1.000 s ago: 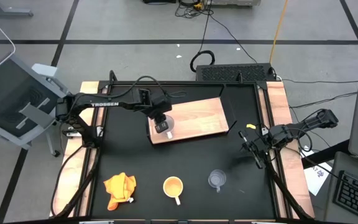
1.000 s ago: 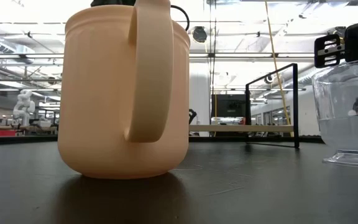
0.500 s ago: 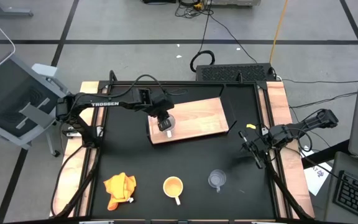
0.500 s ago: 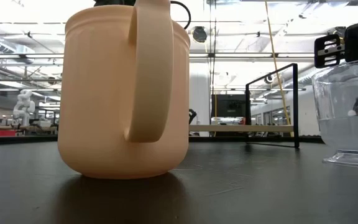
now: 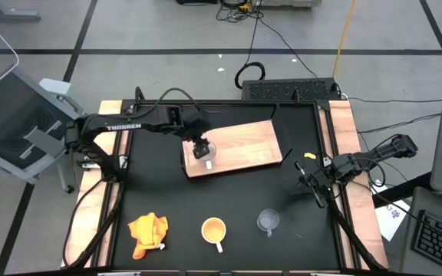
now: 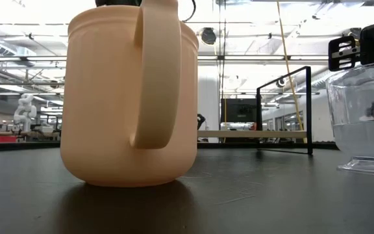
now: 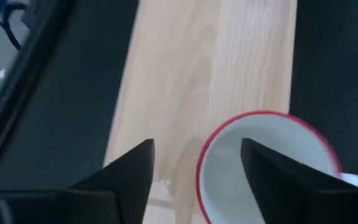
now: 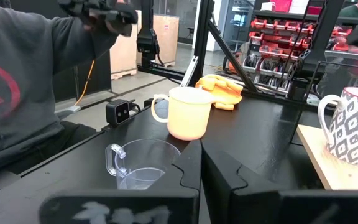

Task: Stack small to large cups/mugs on shelf
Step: Put the yellow mug on the shelf

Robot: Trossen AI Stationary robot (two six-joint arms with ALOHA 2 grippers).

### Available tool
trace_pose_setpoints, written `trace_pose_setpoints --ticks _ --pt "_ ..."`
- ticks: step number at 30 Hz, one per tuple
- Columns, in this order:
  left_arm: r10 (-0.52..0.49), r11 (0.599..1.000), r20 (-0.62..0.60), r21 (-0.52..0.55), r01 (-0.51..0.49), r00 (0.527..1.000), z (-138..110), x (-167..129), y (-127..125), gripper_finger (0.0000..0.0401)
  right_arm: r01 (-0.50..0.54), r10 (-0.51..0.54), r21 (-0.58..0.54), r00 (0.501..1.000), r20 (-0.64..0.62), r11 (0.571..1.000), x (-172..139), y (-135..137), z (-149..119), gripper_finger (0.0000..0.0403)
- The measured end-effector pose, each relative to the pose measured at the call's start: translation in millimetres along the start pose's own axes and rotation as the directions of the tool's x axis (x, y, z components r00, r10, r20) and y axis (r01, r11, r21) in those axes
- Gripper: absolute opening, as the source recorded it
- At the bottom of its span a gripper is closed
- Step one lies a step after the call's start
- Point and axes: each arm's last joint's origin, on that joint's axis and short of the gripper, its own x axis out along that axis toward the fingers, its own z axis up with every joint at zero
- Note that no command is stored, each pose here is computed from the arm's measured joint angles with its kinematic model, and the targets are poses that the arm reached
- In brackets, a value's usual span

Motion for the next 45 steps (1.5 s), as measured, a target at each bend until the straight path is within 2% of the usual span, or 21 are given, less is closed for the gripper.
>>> trace_pose_setpoints --ticks 5,9,12,17,18,24,26,30,36,40,45 --pt "-0.008 1.000 0.082 -0.010 0.009 0.997 12 -34 -1 0.0269 0.000 0.000 0.000 1.000 0.000 1.000 0 0 0 0.0000" --pt "-0.018 1.000 0.159 -0.019 0.021 0.987 13 -60 -4 0.0258 0.000 0.000 -0.001 1.000 0.000 1.000 0 0 0 0.0000" --pt "-0.034 0.999 0.205 0.002 0.034 0.978 9 -81 -8 0.0204 0.001 -0.001 -0.002 1.000 0.004 1.000 0 0 0 0.0000" --pt "-0.069 0.997 0.257 0.056 0.057 0.964 -1 -108 -22 0.0037 0.001 -0.001 -0.002 1.000 0.007 1.000 0 0 1 0.0000" --pt "-0.068 0.997 0.263 0.062 0.053 0.962 -4 -114 -24 0.0020 0.001 -0.001 -0.001 1.000 0.007 1.000 0 0 1 0.0000" --pt "0.024 0.995 0.231 0.093 -0.047 0.973 -28 -134 -45 0.0006 0.001 -0.001 -0.001 1.000 0.006 1.000 0 0 1 0.0000" --pt "0.045 0.994 0.257 0.086 -0.069 0.965 -32 -141 -53 0.0004 0.001 -0.001 -0.001 1.000 0.006 1.000 0 0 1 0.0000" --pt "0.020 0.993 0.323 0.106 -0.057 0.946 -42 -147 -74 0.0002 0.000 0.000 -0.001 1.000 0.004 1.000 0 0 0 0.0000" --pt "-0.012 0.982 0.383 0.178 -0.061 0.924 -66 -127 -113 0.0002 -0.003 0.003 0.000 1.000 0.000 1.000 1 0 0 0.0000" --pt "-0.040 0.981 0.406 0.189 -0.041 0.913 -88 -110 -134 0.0001 -0.003 0.003 0.012 1.000 -0.004 1.000 1 0 0 0.0000" --pt "-0.056 0.976 0.468 0.211 -0.050 0.882 -119 -91 -151 0.0001 -0.004 0.004 0.024 1.000 -0.005 1.000 1 0 0 0.0000"
